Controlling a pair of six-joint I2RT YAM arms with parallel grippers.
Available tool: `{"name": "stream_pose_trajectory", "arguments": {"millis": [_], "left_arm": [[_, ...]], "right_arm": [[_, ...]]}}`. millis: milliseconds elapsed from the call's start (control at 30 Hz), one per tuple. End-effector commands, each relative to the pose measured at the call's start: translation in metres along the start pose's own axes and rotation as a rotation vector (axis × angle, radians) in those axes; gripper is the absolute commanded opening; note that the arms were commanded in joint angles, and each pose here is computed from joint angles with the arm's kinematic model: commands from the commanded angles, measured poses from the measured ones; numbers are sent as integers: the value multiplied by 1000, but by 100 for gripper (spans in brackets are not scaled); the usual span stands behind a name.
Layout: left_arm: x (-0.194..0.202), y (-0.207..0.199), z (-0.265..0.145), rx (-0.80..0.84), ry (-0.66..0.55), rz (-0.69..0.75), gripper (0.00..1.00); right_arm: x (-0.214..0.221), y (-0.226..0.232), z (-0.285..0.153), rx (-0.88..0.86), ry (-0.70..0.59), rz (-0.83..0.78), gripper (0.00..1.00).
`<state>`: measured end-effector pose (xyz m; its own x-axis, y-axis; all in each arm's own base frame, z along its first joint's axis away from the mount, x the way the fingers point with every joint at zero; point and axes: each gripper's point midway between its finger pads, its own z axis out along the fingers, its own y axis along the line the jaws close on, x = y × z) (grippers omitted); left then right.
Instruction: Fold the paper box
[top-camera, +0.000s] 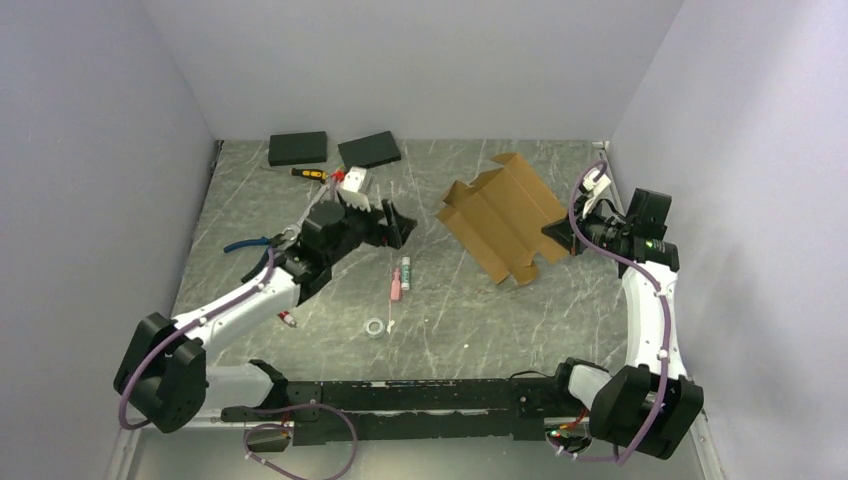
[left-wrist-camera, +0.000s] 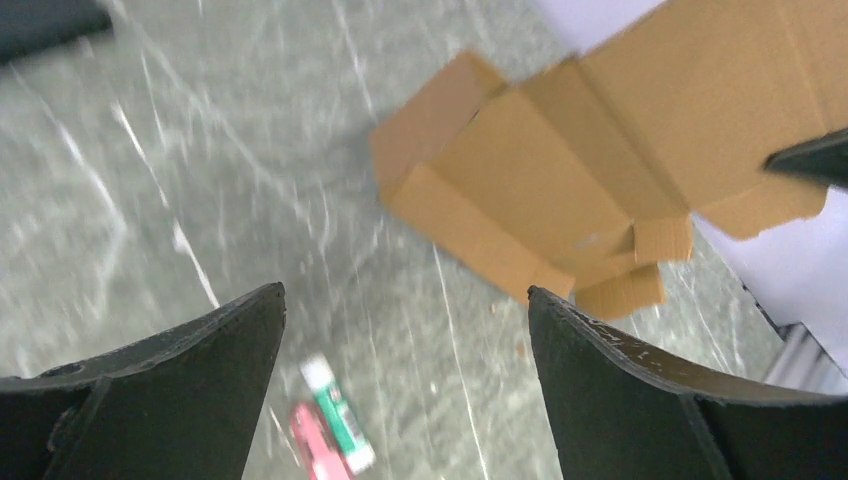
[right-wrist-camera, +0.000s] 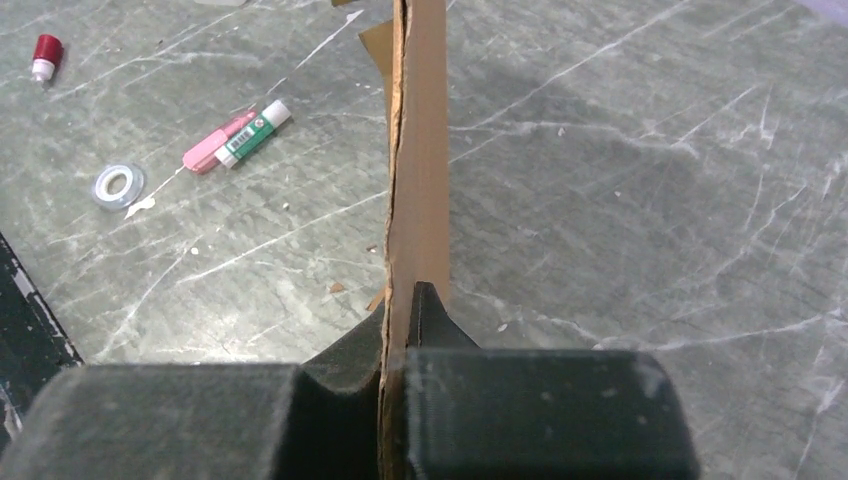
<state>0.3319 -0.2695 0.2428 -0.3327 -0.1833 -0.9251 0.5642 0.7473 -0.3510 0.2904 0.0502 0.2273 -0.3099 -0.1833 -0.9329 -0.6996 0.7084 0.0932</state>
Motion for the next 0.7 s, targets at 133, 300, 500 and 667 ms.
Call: {"name": "stream_pose_trajectory", "arguments": {"millis": [133,300,500,667], "left_arm": [[61,-5,19,64,76,-345,94],[77,-4,48,91,86,-412,92],[89,-3,86,130,85,-449,88],[105,7,105,97,106,-483,87]], "right_arm": [[-10,-3,1,-15,-29,13,0],[-19,5,-3,-55,-73,32,0],[-22,9,-5,-83,-96,64,0],[-23,9,-6,-97,-101,83,0]]}}
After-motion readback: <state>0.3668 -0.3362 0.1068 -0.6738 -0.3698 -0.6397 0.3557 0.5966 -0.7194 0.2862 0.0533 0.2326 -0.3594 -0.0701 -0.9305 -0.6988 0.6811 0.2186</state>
